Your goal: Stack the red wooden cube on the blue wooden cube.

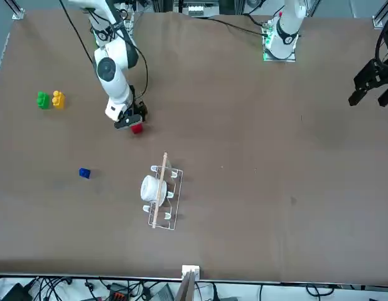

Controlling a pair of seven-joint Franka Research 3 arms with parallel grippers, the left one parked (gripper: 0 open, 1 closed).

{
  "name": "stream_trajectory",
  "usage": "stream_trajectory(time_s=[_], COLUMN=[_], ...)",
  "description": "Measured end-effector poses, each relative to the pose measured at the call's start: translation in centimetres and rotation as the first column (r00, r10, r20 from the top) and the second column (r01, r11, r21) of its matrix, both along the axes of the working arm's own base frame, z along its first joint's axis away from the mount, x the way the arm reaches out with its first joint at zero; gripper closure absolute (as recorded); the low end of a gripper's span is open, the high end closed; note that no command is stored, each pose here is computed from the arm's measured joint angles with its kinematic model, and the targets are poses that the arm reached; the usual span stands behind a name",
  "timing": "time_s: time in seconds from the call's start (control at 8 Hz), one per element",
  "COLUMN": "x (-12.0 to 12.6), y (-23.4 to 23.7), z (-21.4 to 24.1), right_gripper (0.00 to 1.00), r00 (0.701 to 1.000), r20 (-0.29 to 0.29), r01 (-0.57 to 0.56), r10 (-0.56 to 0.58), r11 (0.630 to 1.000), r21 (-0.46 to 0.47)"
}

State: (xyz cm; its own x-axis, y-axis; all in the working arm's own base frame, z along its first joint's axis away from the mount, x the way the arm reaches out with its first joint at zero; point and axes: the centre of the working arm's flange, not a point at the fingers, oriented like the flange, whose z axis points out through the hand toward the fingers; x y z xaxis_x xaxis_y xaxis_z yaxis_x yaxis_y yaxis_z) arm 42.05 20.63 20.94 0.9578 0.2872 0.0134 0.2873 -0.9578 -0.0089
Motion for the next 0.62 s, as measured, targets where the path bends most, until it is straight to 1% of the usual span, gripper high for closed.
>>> stream_trajectory(time_s=[0.25,0.5,0.62], x=[0.0,0.3,0.6], y=[-0.1,-0.6,-0.8], z=[-1.0,-1.9,-1.8], right_gripper=[0.0,0.04,0.14], r00=[1.0,1.0,0.999], r20=[0.011,0.021,0.028], r01=[0.004,0.015,0.023], r10=[-0.004,-0.015,-0.024], r11=[1.0,1.0,1.0], r21=[0.01,0.016,0.019])
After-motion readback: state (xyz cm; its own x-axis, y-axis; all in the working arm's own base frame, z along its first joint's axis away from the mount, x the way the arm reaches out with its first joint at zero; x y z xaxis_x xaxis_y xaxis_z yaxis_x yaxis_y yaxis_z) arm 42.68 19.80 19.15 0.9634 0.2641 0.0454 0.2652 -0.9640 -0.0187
